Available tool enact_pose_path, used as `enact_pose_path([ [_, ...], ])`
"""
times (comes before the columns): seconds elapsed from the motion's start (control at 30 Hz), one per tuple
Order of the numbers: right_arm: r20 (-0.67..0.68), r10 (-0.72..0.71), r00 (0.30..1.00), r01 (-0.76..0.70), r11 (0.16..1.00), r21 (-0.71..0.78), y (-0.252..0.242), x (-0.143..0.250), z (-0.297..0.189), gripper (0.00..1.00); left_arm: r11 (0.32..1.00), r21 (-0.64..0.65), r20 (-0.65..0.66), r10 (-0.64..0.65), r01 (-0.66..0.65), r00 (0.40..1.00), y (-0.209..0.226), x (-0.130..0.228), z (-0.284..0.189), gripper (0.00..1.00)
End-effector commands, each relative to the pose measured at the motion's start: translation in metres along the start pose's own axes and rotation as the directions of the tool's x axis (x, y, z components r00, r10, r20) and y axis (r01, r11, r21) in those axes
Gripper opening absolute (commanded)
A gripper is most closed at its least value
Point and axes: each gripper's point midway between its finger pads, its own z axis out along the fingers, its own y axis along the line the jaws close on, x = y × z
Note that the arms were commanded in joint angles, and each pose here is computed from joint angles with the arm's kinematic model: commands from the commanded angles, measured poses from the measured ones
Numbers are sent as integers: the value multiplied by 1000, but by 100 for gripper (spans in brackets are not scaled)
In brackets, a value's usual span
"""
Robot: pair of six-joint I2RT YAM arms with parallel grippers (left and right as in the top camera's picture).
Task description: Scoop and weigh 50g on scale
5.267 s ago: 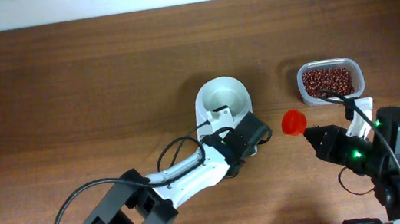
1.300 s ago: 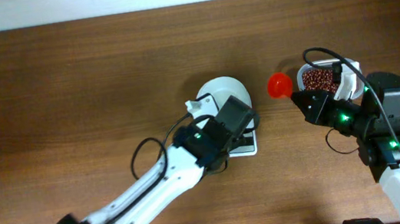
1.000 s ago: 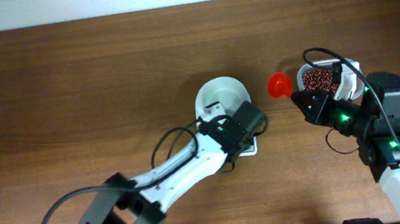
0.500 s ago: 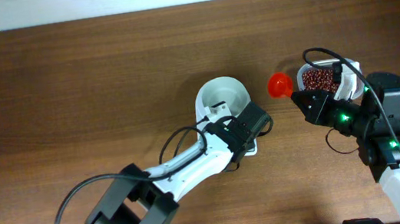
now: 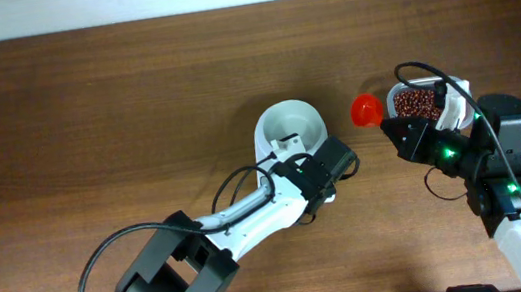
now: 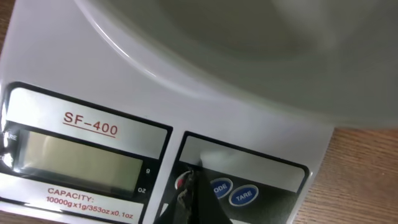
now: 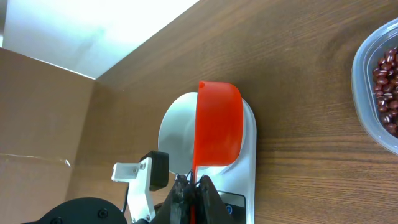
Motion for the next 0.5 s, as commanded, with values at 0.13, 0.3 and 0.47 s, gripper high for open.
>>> enact_pose_path([
  [0.13,11,-9,1000,9,1000,10,-2,-3,-1,4,1000,-6,9,7,-7,1000,-2,-1,2,0],
  [0.3,11,-9,1000,9,1000,10,-2,-3,-1,4,1000,-12,6,9,-8,1000,-1,0,4,0],
  [0.47,11,-9,1000,9,1000,10,-2,-3,-1,4,1000,-23,-1,12,-12,1000,1,3,8,0],
])
